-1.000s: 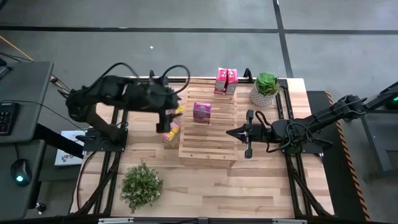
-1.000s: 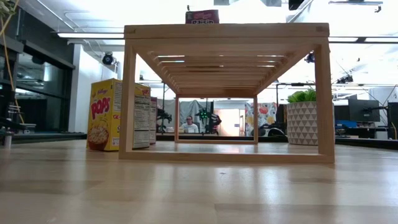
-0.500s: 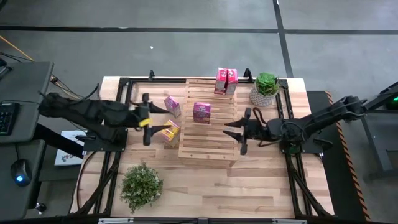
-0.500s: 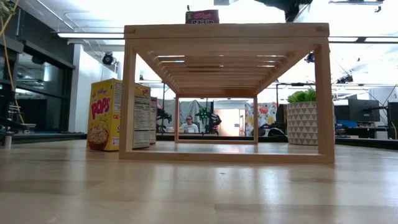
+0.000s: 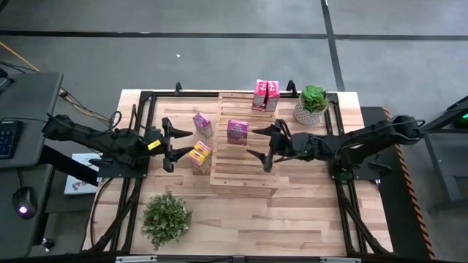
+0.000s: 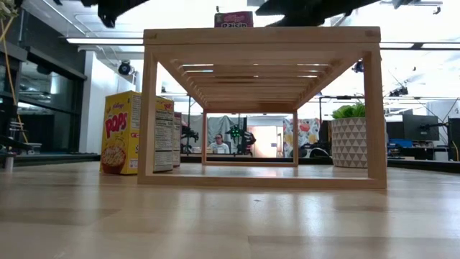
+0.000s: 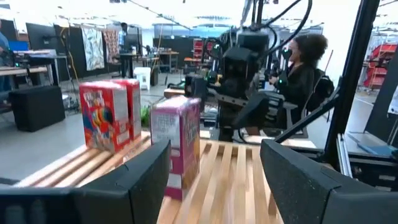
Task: Stack cereal on shelf
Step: Put the bottom purple cereal box on the shelf
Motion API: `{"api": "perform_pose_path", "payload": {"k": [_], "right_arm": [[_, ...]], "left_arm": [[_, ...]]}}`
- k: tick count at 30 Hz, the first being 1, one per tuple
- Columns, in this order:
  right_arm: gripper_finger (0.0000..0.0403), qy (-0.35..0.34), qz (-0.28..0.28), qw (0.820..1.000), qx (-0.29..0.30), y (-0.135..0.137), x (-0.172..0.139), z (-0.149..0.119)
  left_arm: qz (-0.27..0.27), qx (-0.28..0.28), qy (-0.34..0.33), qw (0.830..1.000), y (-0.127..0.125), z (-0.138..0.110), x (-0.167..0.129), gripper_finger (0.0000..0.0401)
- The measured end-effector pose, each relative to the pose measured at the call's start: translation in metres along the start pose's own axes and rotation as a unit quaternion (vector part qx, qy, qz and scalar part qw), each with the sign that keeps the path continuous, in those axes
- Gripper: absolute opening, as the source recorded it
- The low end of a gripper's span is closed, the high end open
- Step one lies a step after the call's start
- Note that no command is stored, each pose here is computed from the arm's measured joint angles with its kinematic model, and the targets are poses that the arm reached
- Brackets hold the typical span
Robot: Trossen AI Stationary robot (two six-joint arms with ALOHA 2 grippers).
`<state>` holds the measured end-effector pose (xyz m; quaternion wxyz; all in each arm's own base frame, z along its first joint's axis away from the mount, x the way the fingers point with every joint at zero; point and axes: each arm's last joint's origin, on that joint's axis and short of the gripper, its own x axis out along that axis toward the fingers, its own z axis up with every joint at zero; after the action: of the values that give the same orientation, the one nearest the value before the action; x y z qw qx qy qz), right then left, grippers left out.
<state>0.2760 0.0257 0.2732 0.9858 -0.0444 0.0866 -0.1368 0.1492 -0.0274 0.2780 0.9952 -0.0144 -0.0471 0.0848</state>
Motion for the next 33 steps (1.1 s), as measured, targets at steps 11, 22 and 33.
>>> {"api": "perform_pose_path", "payload": {"k": [11,22,33], "right_arm": [[0.0339,0.013,-0.072,0.997,-0.006,-0.014,0.008,-0.002],[0.0339,0.013,-0.010,1.000,0.015,-0.021,0.030,-0.014],[0.0339,0.011,-0.012,1.000,0.021,-0.030,0.044,-0.023]], "left_arm": [[-0.001,-0.013,-0.026,1.000,0.000,0.001,-0.001,0.0238],[-0.001,-0.013,-0.026,1.000,0.000,0.001,-0.001,0.0238],[-0.002,-0.012,-0.025,1.000,0.000,0.001,-0.001,0.0238]]}}
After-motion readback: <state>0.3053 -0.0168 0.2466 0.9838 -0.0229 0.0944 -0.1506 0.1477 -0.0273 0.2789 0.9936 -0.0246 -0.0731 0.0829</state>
